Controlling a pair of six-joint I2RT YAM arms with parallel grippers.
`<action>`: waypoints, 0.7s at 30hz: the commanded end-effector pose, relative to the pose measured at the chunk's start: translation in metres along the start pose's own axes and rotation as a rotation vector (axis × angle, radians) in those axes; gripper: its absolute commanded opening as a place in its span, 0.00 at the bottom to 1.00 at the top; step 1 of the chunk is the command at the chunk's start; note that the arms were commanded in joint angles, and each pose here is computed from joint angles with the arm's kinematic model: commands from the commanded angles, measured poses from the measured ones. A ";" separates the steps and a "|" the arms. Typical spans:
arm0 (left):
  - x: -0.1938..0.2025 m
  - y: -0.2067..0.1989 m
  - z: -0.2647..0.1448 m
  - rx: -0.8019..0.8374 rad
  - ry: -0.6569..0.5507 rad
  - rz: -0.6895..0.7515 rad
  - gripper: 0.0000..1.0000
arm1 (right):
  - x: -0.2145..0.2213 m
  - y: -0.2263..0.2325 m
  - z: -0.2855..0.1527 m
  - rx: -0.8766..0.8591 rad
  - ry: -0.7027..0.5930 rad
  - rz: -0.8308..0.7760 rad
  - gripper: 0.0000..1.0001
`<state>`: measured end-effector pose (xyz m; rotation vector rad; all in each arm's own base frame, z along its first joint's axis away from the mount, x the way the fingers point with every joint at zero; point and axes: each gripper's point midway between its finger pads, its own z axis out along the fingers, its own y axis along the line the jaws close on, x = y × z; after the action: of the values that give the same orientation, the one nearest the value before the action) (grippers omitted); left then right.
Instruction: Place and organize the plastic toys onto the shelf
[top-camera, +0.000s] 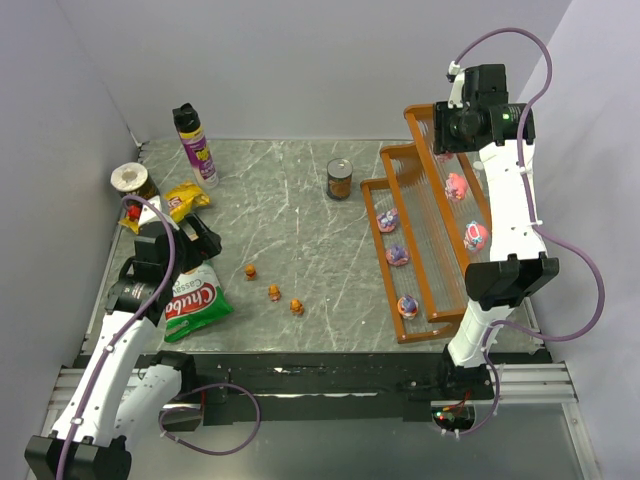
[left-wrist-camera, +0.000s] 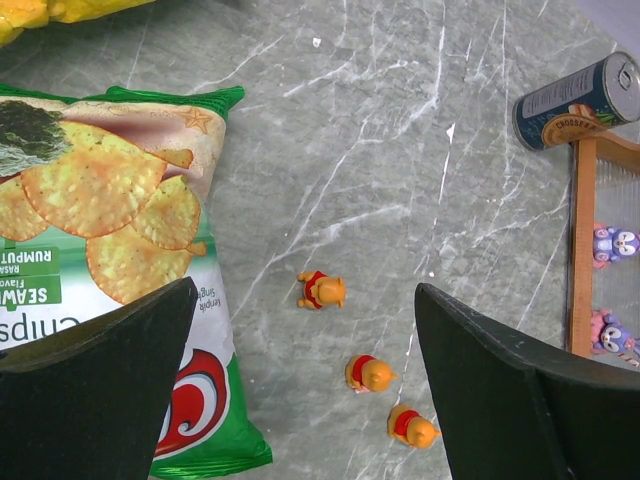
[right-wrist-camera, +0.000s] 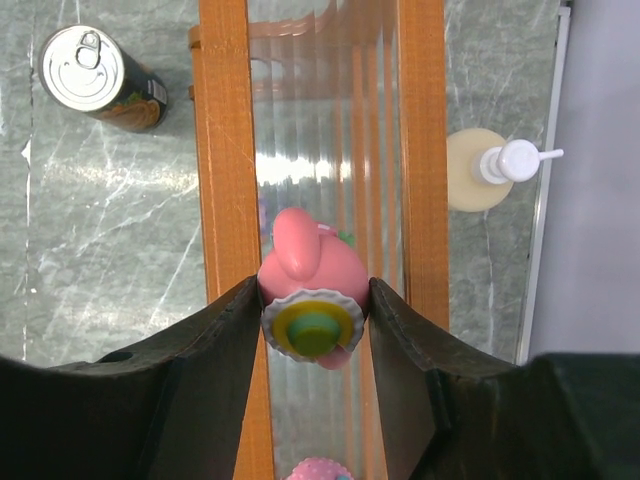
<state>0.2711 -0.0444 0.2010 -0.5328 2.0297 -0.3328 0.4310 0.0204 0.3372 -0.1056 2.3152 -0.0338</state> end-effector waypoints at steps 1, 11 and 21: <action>-0.012 -0.007 -0.002 0.029 -0.034 0.001 0.96 | -0.010 0.003 0.000 -0.010 -0.039 -0.002 0.56; -0.012 -0.007 -0.001 0.031 -0.029 0.001 0.96 | -0.009 0.002 0.002 -0.003 -0.038 0.002 0.66; -0.012 -0.008 -0.001 0.037 -0.030 -0.002 0.96 | -0.020 0.007 -0.017 -0.032 -0.148 0.029 0.84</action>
<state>0.2713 -0.0437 0.2009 -0.5369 2.0314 -0.3409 0.4370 0.0226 0.3274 -0.0984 2.3114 -0.0227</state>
